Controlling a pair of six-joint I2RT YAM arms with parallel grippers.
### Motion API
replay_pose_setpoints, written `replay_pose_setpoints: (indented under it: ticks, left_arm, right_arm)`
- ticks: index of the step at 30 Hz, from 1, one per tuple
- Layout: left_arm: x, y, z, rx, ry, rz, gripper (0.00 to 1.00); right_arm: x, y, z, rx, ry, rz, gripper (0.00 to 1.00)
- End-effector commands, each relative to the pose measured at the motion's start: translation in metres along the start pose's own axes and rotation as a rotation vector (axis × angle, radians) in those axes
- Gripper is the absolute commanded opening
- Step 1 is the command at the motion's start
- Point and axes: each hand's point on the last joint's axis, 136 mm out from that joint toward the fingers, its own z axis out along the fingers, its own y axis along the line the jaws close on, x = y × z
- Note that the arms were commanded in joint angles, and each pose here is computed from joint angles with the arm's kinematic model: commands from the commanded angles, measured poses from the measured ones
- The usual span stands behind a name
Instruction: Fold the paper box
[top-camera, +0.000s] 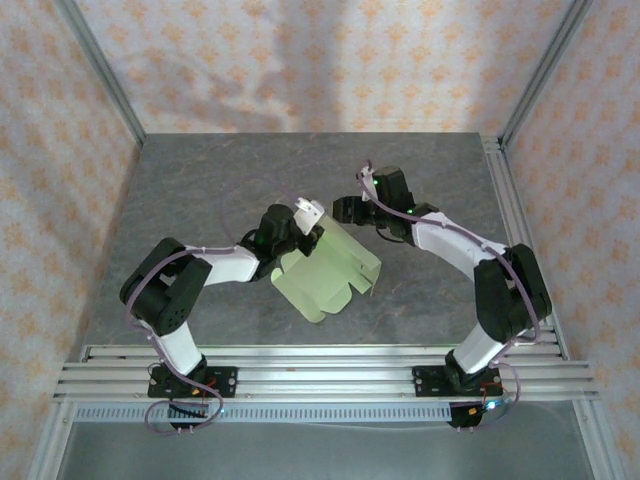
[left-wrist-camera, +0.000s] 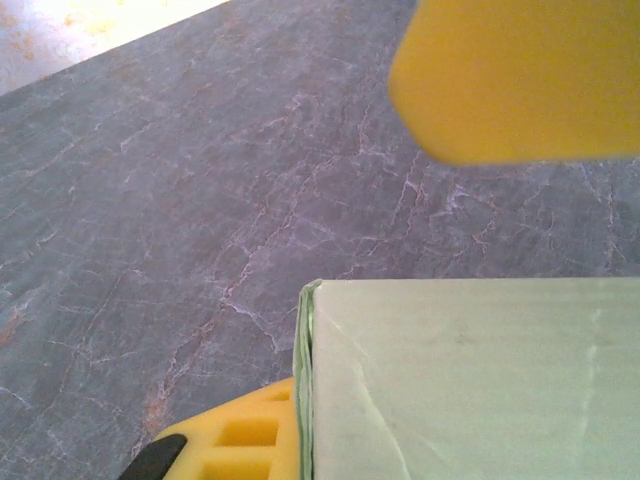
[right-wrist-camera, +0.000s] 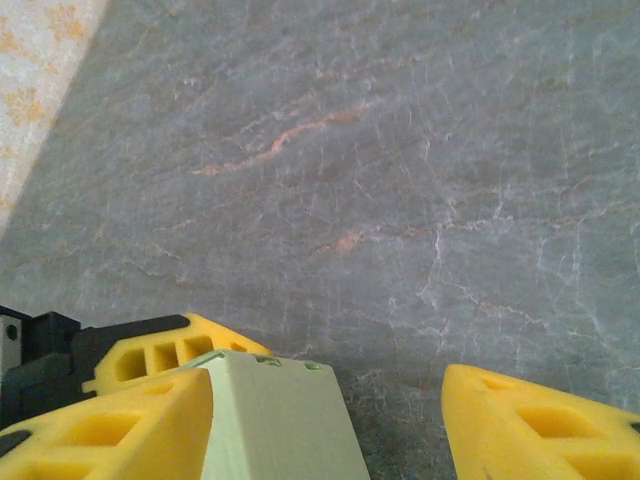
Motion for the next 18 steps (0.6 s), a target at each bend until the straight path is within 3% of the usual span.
replay_pose_setpoints:
  ticks: [1,9,18]
  left_arm:
    - [-0.01,0.004,0.004,-0.017,-0.006,-0.006,0.05]
    - [-0.005,0.02,-0.008,-0.189,-0.027,-0.147,0.04]
    - [-0.001,0.02,-0.005,-0.236,-0.112,-0.203,0.04]
  right_arm:
    - [0.01,0.013,0.008,-0.107,0.029,0.03,0.62]
    - [0.014,0.01,0.004,-0.132,-0.001,0.064,0.62]
    - [0.017,0.015,0.008,-0.177,0.039,0.09,0.63]
